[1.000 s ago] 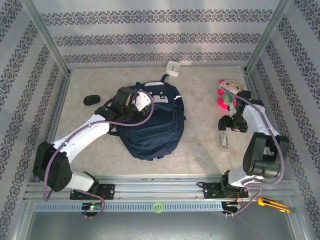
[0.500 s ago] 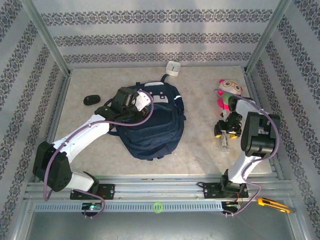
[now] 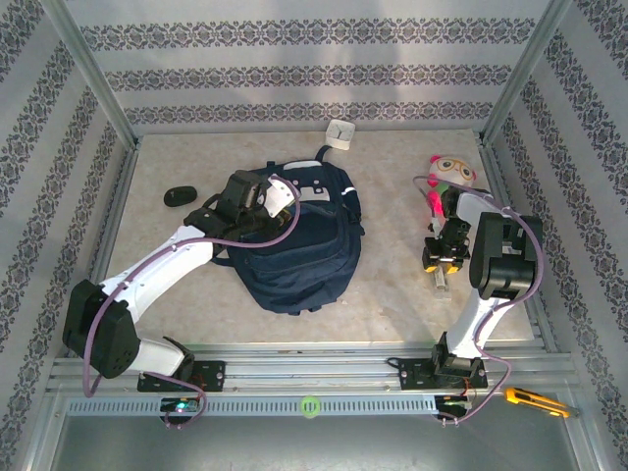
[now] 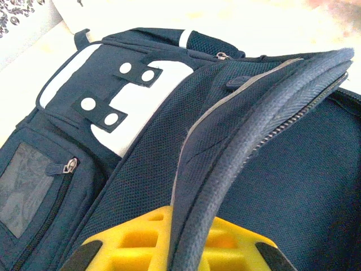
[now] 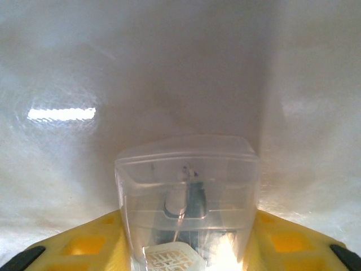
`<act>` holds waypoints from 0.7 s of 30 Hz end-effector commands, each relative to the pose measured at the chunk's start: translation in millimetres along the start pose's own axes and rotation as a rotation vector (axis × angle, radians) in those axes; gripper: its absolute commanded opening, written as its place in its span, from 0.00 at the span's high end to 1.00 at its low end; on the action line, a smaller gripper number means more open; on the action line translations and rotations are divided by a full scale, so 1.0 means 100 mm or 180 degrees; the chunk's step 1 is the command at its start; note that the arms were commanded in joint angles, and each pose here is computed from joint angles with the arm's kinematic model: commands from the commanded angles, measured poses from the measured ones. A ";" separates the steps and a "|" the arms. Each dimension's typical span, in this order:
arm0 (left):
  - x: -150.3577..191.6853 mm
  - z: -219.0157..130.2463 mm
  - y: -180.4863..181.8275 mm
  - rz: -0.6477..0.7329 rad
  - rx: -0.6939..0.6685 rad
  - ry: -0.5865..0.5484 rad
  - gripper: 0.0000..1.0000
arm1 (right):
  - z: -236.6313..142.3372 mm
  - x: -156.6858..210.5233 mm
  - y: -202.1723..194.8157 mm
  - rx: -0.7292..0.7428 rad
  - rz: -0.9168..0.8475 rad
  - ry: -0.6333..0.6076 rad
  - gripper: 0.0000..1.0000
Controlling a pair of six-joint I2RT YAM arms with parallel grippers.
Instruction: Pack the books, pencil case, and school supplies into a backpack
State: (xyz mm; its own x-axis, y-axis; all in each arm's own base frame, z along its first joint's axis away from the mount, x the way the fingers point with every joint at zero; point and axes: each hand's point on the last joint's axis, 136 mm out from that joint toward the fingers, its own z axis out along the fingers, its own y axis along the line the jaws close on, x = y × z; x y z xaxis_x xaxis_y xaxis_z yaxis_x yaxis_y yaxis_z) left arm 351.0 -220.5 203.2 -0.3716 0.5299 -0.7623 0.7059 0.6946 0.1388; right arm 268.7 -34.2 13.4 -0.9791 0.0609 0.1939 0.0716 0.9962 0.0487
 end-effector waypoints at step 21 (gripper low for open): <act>-0.28 -0.22 0.01 -0.0087 -0.0050 -0.0324 1.00 | -2.03 0.09 1.46 -0.0789 -0.1889 -0.2609 0.70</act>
State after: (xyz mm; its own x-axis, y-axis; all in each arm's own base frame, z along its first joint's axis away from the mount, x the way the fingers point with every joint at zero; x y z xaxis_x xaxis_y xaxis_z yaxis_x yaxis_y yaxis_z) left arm 349.9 -220.5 207.3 -0.3698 0.5201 -0.7699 0.7035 0.6980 0.1337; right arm 309.8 72.8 196.5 -0.8071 -0.2518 -0.5340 -0.3759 0.9166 0.1361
